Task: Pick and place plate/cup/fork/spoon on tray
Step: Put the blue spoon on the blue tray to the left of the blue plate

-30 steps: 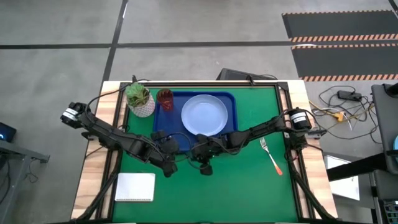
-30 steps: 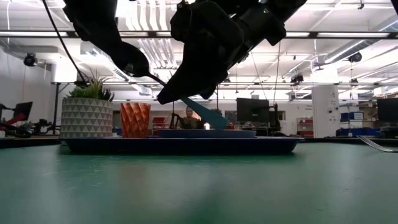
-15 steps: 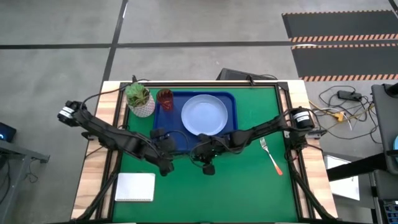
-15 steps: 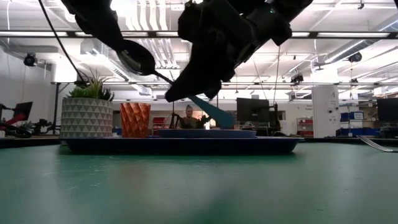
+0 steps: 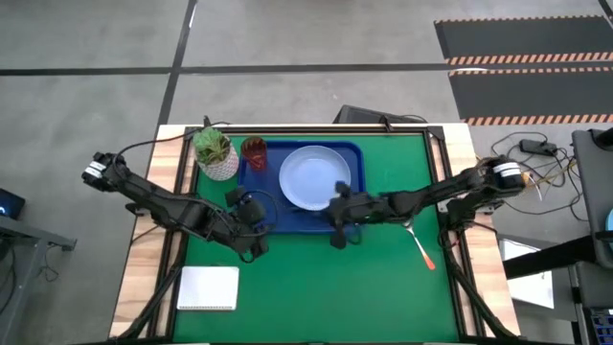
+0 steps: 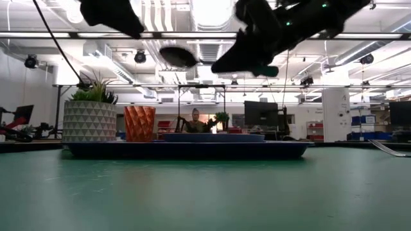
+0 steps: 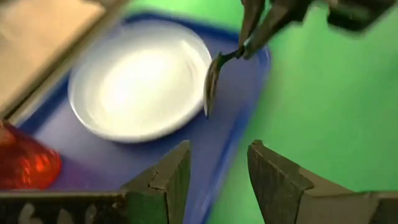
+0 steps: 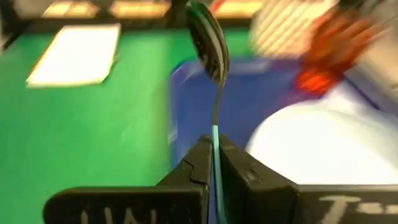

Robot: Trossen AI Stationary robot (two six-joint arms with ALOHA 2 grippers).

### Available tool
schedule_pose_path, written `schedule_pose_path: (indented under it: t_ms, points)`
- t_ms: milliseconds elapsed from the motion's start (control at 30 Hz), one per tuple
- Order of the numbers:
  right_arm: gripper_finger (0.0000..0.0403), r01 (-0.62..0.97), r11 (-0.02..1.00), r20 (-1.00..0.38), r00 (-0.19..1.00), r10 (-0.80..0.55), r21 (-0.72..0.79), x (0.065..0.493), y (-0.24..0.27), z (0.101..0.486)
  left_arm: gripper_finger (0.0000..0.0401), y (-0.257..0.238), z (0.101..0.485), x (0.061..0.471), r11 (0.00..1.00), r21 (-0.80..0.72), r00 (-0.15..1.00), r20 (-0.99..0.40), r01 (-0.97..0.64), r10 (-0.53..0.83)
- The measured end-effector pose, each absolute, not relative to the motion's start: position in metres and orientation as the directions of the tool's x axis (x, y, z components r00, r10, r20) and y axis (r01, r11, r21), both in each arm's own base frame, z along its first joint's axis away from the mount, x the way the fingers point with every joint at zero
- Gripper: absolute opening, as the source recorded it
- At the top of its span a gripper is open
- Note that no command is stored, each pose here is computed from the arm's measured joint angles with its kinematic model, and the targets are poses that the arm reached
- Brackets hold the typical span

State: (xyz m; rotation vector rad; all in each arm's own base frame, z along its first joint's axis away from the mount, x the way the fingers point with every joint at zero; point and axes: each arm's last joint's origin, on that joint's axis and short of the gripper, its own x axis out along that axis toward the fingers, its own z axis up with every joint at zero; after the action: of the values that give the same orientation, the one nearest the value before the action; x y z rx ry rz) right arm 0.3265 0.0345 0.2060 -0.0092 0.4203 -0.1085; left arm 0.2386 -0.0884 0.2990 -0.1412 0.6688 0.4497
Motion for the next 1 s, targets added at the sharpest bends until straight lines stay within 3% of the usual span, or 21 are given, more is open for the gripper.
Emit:
schedule_pose_path:
  t_ms: [100, 233, 433, 567, 733, 1000]
  points:
    - [0.0008, 0.192, 0.980, -0.270, 0.942, -0.199, -0.053, 0.313, 0.030, 0.214, 0.0139, -0.089, 0.298, 0.246, 0.861, 0.003, 0.743, -0.505, -0.508, 0.440]
    - [0.0008, 0.220, 0.975, -0.125, 0.967, -0.222, -0.030, 0.303, 0.027, 0.219, 0.0139, -0.093, 0.290, 0.262, 0.860, -0.002, 0.806, -0.352, -0.510, 0.476]
    - [0.0008, 0.228, 0.974, -0.027, 0.973, -0.228, -0.009, 0.304, 0.026, 0.221, 0.0139, -0.096, 0.281, 0.282, 0.881, -0.061, 0.878, -0.135, -0.470, 0.459]
    - [0.0008, 0.273, 0.959, 0.051, 0.961, -0.270, -0.070, 0.309, 0.027, 0.217, 0.0139, -0.088, 0.276, 0.295, 0.861, -0.166, 0.872, 0.006, -0.482, 0.489]
    - [0.0008, 0.365, 0.920, 0.188, 0.923, -0.337, -0.143, 0.316, 0.030, 0.213, 0.0139, -0.077, 0.257, 0.306, 0.832, -0.221, 0.848, 0.039, -0.508, 0.528]
    - [0.0008, 0.437, 0.862, 0.214, 0.895, -0.391, -0.257, 0.322, 0.030, 0.197, 0.0139, -0.064, 0.247, 0.323, 0.802, -0.261, 0.818, 0.075, -0.537, 0.571]
